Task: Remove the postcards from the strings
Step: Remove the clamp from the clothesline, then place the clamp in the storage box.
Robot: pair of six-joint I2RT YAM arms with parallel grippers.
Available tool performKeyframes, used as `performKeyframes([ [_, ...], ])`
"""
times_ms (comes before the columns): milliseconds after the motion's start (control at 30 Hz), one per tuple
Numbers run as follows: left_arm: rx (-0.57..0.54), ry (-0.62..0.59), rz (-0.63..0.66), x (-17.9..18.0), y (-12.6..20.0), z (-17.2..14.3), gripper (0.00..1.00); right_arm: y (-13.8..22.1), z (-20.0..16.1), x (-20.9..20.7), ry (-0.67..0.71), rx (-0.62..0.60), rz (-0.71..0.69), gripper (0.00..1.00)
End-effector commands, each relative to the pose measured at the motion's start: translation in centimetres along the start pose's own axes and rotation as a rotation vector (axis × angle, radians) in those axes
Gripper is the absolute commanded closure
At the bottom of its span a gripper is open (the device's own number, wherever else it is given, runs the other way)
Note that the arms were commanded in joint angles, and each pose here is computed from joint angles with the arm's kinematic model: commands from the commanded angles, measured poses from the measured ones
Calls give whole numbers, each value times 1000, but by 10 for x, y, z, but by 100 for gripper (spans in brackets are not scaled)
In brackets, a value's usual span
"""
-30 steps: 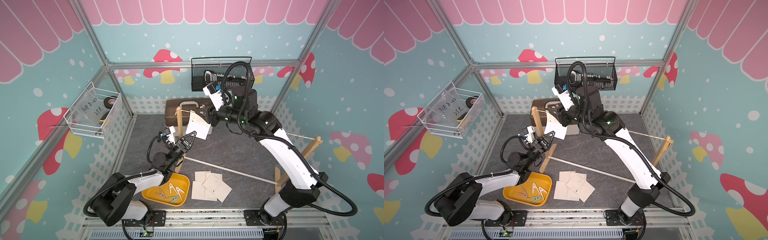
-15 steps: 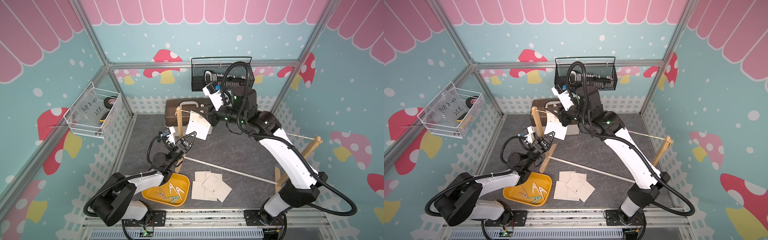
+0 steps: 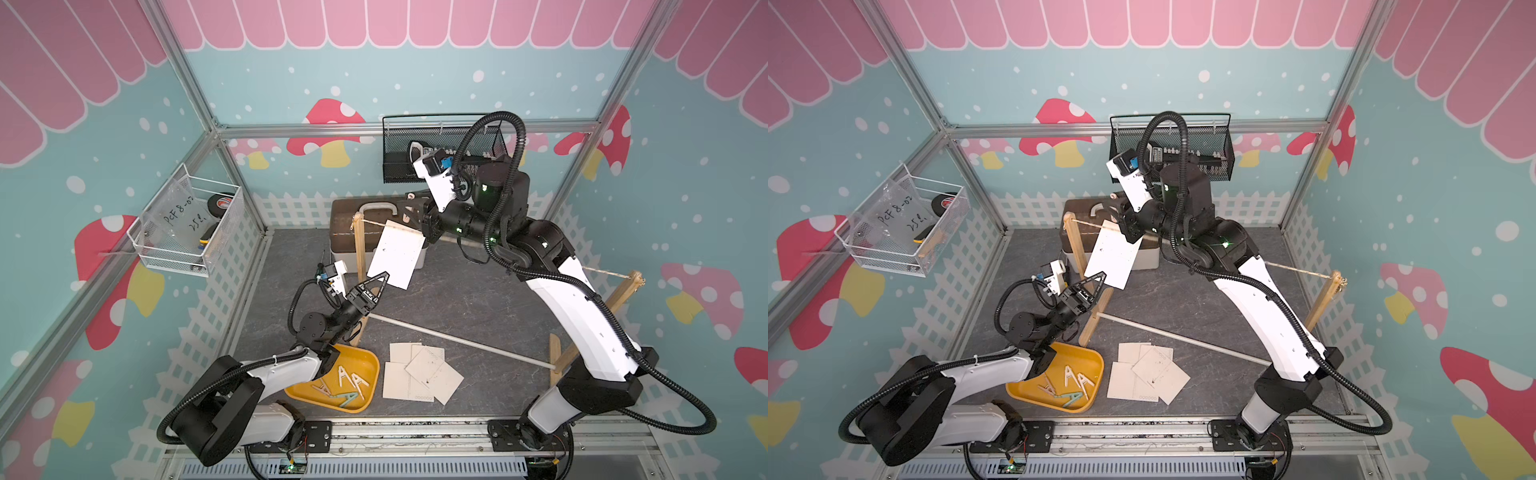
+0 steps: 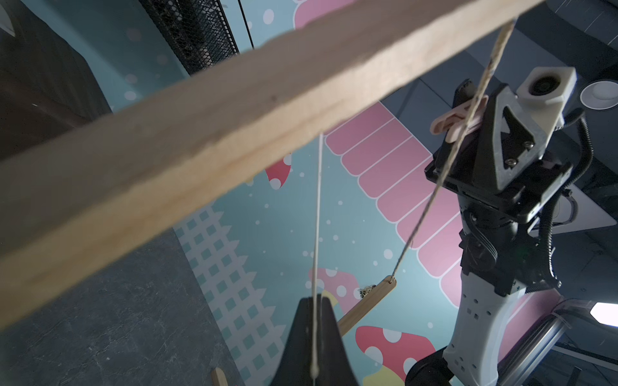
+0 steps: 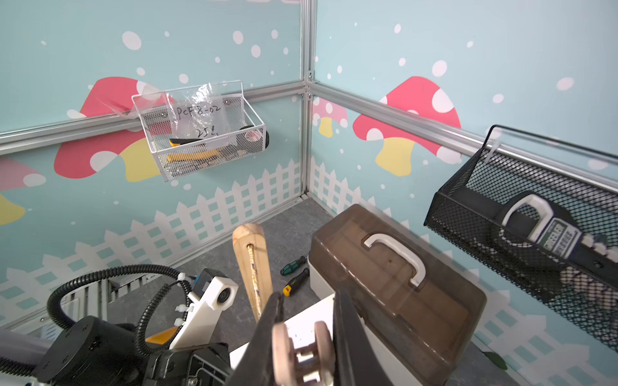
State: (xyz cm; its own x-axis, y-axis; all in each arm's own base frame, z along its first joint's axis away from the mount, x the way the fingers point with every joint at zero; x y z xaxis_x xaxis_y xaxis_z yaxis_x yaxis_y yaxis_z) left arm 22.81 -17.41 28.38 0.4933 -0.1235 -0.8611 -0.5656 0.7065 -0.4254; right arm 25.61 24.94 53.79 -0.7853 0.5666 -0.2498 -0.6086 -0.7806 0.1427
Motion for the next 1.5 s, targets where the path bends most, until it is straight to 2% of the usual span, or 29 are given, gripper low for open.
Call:
performKeyframes([
  [0, 62, -49, 14, -9, 2, -2, 100, 24, 20, -4, 71, -75, -40, 84],
  [133, 147, -144, 111, -22, 9, -5, 100, 42, 25, 0, 96, -112, -31, 84],
  [300, 245, -351, 344, -49, 34, -7, 100, 66, 20, 11, 117, -139, 21, 84],
  [400, 256, -464, 467, -70, 57, -4, 100, 78, 11, 18, 111, -145, 52, 84],
  [467, 249, -522, 526, -85, 71, -2, 100, 79, 4, 26, 109, -125, 124, 83],
  [600, 218, -619, 582, -118, 94, 3, 100, 64, -18, 41, 95, -44, 260, 83],
  [700, 130, -723, 639, -143, 116, 11, 100, 48, -35, 63, 152, 35, 319, 82],
  [833, -84, -849, 725, -174, 153, 25, 100, 27, -55, 95, 261, 110, 372, 82],
  [967, -324, -908, 770, -201, 184, 37, 100, -1, -85, 124, 268, 139, 420, 79],
  [1033, -396, -916, 781, -209, 192, 41, 100, -17, -102, 139, 277, 175, 439, 79],
  [1200, -466, -922, 814, -216, 197, 45, 100, -53, -145, 178, 279, 226, 510, 79],
  [1333, -461, -919, 809, -218, 194, 46, 100, -83, -179, 207, 261, 271, 565, 78],
  [1467, -443, -914, 795, -216, 188, 46, 100, -108, -216, 234, 225, 323, 617, 72],
])
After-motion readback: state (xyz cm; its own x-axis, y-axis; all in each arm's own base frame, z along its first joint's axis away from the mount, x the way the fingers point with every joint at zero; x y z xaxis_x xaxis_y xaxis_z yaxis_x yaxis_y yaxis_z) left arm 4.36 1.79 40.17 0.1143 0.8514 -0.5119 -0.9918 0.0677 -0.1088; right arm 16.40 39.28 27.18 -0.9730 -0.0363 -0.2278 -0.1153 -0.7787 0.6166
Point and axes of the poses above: each gripper's point midway between its finger pads, its own y axis back along the fingers, its own x axis along the line the jaws close on, z = x × y, the point moved 9 cm from there along y, back along the fingers, and after that the axes turned 11 degrees about y, right-handed, at the moved point
